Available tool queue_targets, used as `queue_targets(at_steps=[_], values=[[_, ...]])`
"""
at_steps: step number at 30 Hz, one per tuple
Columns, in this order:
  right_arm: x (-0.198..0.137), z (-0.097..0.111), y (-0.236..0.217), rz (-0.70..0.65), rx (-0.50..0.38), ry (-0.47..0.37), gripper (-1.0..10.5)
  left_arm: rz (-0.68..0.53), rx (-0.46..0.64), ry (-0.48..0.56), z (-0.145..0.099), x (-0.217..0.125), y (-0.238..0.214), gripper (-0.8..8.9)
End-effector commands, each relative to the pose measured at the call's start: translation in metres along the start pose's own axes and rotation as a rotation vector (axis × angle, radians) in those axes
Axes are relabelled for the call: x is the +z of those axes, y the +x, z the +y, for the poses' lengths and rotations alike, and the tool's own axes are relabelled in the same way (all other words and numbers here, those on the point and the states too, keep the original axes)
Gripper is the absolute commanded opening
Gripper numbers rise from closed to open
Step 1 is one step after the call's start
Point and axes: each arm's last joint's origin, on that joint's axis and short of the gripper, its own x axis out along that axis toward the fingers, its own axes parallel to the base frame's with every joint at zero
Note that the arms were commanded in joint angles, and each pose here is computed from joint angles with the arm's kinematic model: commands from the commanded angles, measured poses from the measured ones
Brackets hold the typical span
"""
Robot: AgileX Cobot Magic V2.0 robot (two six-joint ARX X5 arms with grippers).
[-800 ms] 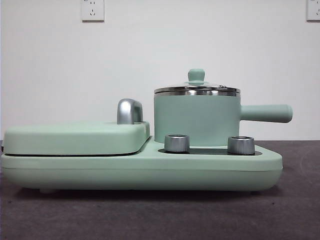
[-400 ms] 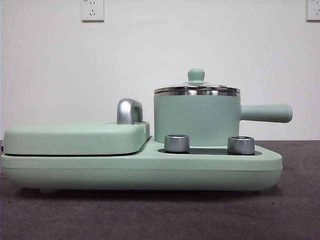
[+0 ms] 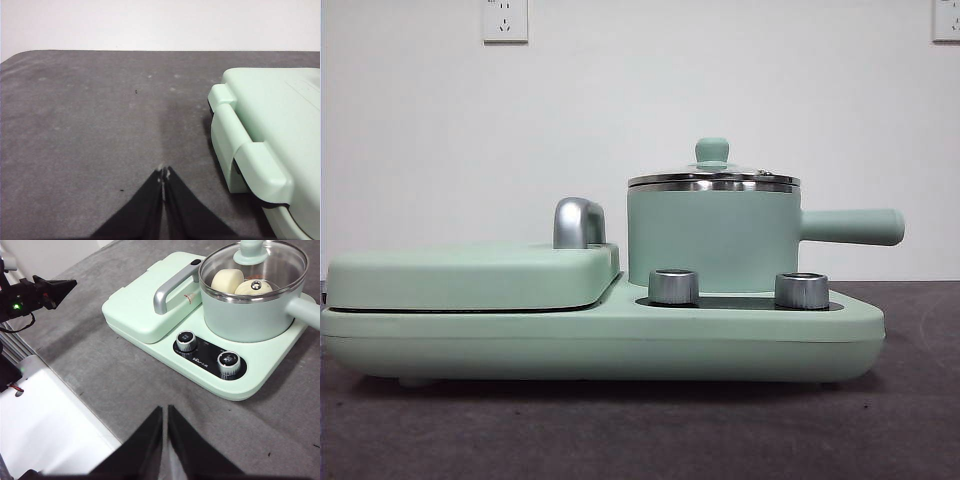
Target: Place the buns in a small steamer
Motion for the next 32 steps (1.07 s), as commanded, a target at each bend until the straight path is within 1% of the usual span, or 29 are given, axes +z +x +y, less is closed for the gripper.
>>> queue_targets(at_steps=[1,20,23,27,28,29,32], values=[[0.003,0.001,-0.002,-0.017,0.007,-0.001,0.1,0.024,0.006,0.018,0.000,-0.007,0.002,0.07],[0.003,0.001,-0.002,-0.020,0.001,0.000,0.1,0.024,0.006,0.018,0.000,-0.007,0.002,0.07],[0.002,0.000,-0.003,-0.042,-0.058,0.021,0.1,0.024,0.006,0.018,0.000,-0.007,0.002,0.07],[0.001,-0.007,0.004,-0.103,-0.183,0.064,0.1,0.024,0.006,0.018,0.000,-0.007,0.002,0.07],[0.000,-0.011,0.007,-0.142,-0.238,0.062,0.1,0.024,0.006,0.018,0.000,-0.007,0.002,0.07],[-0.001,-0.017,0.012,-0.203,-0.316,0.052,0.1,0.024,0.006,0.018,0.000,-0.007,0.002,0.07],[-0.007,-0.034,0.027,-0.343,-0.465,0.011,0.1,0.024,0.006,0.018,0.000,-0.007,0.002,0.07]])
